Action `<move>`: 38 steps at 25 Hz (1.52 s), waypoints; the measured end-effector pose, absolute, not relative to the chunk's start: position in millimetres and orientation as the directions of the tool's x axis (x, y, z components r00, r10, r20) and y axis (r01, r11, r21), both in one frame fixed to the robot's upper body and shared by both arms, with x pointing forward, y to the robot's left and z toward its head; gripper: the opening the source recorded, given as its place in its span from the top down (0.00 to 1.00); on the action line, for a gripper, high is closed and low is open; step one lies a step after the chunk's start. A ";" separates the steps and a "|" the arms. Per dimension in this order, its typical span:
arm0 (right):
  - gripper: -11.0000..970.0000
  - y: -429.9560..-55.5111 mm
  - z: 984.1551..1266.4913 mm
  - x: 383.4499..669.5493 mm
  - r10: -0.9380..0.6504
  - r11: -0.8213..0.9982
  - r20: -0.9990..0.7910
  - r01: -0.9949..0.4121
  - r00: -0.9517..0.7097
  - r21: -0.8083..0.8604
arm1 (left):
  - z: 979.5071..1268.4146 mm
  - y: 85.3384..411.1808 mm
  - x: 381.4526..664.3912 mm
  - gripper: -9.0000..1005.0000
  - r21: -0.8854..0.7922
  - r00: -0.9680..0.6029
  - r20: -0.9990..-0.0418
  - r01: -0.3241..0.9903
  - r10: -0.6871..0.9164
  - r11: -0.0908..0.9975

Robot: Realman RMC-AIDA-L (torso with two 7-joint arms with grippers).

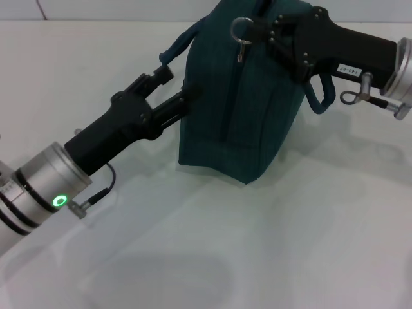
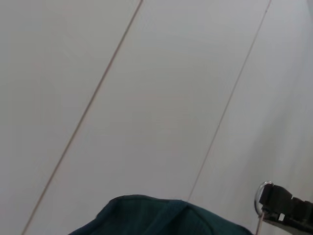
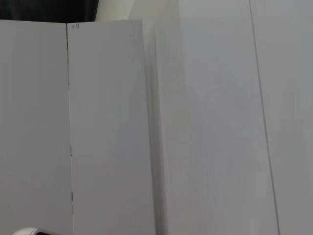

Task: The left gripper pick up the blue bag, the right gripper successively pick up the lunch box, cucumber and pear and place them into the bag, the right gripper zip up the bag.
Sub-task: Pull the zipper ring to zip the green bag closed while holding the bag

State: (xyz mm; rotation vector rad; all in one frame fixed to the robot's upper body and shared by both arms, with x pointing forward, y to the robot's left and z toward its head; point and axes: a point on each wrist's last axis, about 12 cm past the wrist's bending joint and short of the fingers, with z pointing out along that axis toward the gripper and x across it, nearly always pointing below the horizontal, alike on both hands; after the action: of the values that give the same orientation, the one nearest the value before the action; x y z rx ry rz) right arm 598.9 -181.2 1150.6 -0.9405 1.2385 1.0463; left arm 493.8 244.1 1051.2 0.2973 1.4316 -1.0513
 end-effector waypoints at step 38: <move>0.98 -180.9 1149.8 595.6 0.106 0.249 -0.994 -0.969 0.026 0.001 | 1054.5 223.3 514.7 0.30 -0.396 -0.219 -0.906 0.741 -0.361 0.543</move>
State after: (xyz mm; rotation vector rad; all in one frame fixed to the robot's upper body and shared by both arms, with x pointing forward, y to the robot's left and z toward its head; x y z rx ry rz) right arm 595.6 -180.9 1149.8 -0.9518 1.2285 1.0639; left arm 514.7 223.3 1054.5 0.3452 1.4684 -1.0501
